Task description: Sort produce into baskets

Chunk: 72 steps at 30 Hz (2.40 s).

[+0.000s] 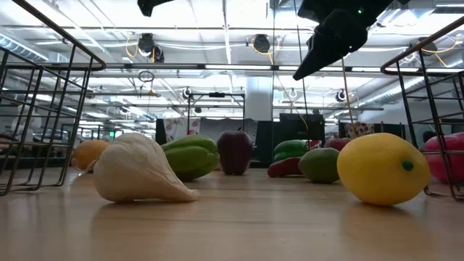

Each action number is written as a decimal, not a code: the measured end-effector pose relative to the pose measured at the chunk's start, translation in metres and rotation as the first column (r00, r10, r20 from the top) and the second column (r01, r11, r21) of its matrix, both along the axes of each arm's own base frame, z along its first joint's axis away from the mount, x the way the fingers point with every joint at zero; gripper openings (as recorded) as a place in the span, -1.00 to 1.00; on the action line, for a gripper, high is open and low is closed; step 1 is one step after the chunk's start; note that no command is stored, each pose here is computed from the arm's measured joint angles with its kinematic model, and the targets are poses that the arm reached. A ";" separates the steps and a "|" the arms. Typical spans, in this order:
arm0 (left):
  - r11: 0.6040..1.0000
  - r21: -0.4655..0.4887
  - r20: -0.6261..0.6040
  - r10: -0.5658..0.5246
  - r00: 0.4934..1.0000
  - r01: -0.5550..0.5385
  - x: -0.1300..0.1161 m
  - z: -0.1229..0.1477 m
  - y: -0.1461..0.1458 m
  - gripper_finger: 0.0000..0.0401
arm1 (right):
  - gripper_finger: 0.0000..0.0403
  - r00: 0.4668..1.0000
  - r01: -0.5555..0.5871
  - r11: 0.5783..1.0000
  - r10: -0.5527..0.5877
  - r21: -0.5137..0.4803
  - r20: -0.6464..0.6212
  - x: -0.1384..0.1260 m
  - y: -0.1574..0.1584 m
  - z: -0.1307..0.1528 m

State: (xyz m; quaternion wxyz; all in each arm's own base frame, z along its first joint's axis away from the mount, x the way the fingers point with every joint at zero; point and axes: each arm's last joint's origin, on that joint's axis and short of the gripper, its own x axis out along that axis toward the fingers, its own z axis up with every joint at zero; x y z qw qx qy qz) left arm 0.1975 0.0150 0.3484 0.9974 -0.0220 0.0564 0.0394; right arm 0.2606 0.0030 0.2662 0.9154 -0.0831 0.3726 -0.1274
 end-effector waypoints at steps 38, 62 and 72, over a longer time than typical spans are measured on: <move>0.811 -0.582 -0.627 -0.396 0.671 -0.065 -0.027 -0.062 -0.142 0.15 | -0.74 0.997 0.055 0.982 -0.065 0.183 0.048 0.001 0.002 0.000; 0.849 -0.461 -0.839 -0.321 0.440 -0.259 -0.004 -0.126 -0.183 0.15 | -0.74 0.985 -0.029 0.993 0.008 0.119 0.173 0.010 0.003 0.011; 0.865 -0.426 -0.837 -0.265 0.478 -0.266 0.003 -0.128 -0.177 0.21 | -0.55 0.983 -0.071 0.982 0.040 0.174 0.178 0.010 0.012 0.011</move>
